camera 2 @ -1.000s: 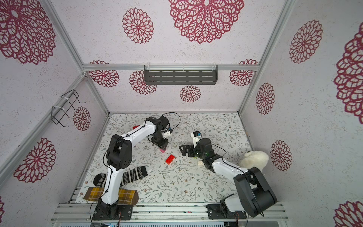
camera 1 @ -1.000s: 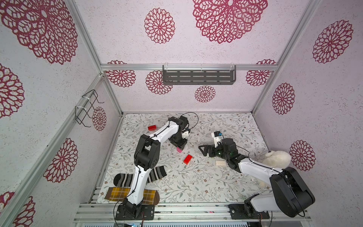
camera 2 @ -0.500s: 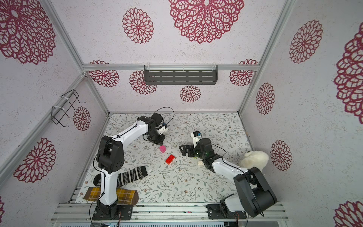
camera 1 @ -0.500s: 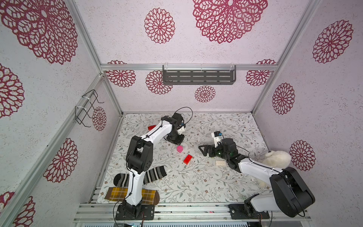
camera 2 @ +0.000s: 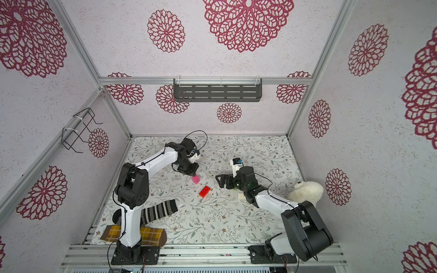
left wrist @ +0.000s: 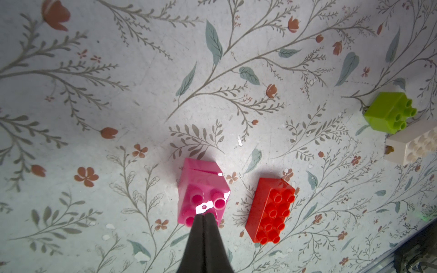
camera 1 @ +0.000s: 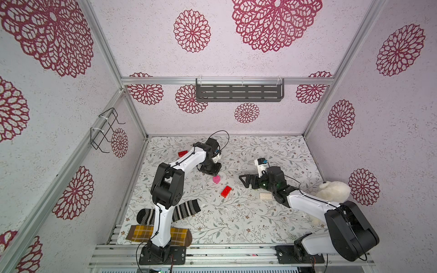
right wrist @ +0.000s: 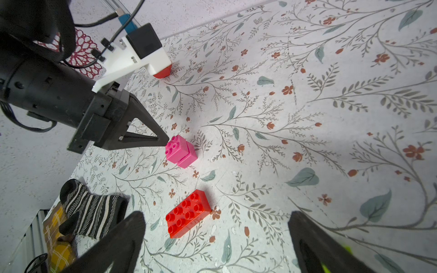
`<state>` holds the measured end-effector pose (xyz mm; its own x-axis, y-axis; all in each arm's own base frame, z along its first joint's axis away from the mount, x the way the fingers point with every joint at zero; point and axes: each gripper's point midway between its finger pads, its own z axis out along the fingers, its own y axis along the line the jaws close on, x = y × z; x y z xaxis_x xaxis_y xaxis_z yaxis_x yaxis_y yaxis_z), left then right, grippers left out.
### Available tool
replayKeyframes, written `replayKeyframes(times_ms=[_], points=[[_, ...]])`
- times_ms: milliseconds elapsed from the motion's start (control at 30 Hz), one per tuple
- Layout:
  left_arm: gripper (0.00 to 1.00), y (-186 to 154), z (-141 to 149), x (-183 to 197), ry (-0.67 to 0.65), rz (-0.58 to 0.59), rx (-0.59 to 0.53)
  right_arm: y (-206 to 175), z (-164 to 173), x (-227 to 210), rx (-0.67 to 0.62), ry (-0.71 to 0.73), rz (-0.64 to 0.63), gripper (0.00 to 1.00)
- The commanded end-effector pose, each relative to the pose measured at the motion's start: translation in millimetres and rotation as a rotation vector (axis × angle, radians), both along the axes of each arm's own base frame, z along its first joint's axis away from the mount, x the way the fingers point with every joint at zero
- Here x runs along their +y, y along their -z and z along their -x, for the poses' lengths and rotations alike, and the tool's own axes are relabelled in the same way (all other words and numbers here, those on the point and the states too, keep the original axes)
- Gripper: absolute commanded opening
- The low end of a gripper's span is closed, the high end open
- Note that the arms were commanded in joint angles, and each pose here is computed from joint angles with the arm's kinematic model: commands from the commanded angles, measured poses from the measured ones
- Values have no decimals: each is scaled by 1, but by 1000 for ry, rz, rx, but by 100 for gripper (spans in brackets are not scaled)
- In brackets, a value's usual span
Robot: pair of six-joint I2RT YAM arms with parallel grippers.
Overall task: Assemble an ice cream with lego
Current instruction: Assemble the lego brick with the lego brick.
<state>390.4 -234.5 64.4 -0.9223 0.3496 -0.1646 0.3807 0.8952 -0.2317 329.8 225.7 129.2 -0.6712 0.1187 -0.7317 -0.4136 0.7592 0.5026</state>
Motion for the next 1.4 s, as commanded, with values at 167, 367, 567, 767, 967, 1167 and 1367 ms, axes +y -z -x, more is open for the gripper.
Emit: replayKeyframes(times_ms=[167,367,567,767,967,1167,1367], points=[[0,-15,1,-8,18,19,-25,-13,-4,4,-25,-2,-13,99],[0,-8,6,-11,30,16,0,-13,-4,4,-26,1,-14,99],[0,6,13,-5,40,-28,34,-13,-4,3,-25,2,-12,99],[0,12,22,-7,56,-42,62,-12,-5,3,-23,2,-12,99],[0,23,24,-5,57,-61,94,-13,-4,3,-24,4,-11,99],[0,25,22,-6,53,-66,102,-13,-5,3,-27,4,-11,99],[0,21,17,-10,57,-67,112,-15,-4,3,-29,2,-13,99]])
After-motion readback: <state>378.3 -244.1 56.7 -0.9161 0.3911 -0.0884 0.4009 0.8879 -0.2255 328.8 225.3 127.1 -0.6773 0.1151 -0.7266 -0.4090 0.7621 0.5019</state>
